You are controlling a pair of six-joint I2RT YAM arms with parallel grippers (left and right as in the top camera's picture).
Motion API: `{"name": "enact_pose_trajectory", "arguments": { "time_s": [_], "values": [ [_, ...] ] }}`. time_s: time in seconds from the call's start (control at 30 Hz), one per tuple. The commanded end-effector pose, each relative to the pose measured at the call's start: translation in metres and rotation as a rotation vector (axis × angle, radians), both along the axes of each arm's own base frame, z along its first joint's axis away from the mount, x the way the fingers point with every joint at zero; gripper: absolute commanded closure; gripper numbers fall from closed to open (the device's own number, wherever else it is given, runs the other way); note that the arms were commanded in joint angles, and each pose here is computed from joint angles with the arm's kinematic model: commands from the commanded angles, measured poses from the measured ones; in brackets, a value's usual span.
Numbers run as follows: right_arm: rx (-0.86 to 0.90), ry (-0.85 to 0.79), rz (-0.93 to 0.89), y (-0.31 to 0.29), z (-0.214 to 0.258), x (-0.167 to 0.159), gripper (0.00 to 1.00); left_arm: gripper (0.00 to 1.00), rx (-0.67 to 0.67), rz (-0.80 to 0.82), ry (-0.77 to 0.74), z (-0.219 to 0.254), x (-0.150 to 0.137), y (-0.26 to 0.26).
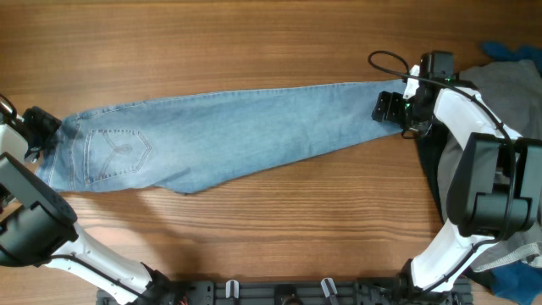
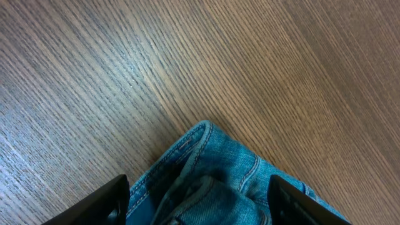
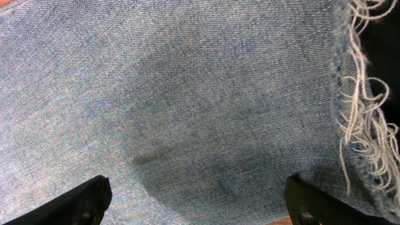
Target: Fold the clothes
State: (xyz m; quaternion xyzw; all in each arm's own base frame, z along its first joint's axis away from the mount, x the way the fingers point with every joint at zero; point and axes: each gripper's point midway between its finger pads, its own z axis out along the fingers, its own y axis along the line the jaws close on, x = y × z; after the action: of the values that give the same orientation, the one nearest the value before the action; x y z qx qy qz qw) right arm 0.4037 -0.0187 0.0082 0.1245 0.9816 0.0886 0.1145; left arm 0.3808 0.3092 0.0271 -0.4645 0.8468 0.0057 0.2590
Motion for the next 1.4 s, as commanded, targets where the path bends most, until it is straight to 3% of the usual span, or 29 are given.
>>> {"name": "enact_pose_trajectory", "arguments": {
  "time_s": [0.0, 0.2, 0.37, 0.67, 0.93, 1.37],
  "values": [
    [0.003, 0.081, -0.018, -0.001, -0.023, -0.014, 0.06, 0.31, 0.004, 0.003, 0.007, -0.003, -0.001, 0.004],
    [0.003, 0.082, -0.018, -0.001, -0.024, -0.014, 0.06, 0.47, -0.029, -0.003, 0.035, -0.015, -0.004, -0.003],
    [0.003, 0.082, -0.018, -0.001, -0.023, -0.014, 0.06, 0.95, -0.037, -0.013, 0.045, -0.018, -0.004, -0.008],
    [0.002, 0.082, -0.017, -0.001, -0.024, -0.014, 0.06, 0.96, -0.024, -0.012, 0.031, -0.008, -0.002, -0.006],
    [0.001, 0.079, -0.015, -0.001, -0.023, -0.014, 0.06, 0.96, 0.064, 0.001, -0.070, 0.046, 0.010, 0.012],
    [0.003, 0.080, -0.019, -0.001, -0.023, -0.013, 0.06, 0.96, 0.063, 0.153, -0.092, 0.051, -0.022, 0.052]
  ]
}}
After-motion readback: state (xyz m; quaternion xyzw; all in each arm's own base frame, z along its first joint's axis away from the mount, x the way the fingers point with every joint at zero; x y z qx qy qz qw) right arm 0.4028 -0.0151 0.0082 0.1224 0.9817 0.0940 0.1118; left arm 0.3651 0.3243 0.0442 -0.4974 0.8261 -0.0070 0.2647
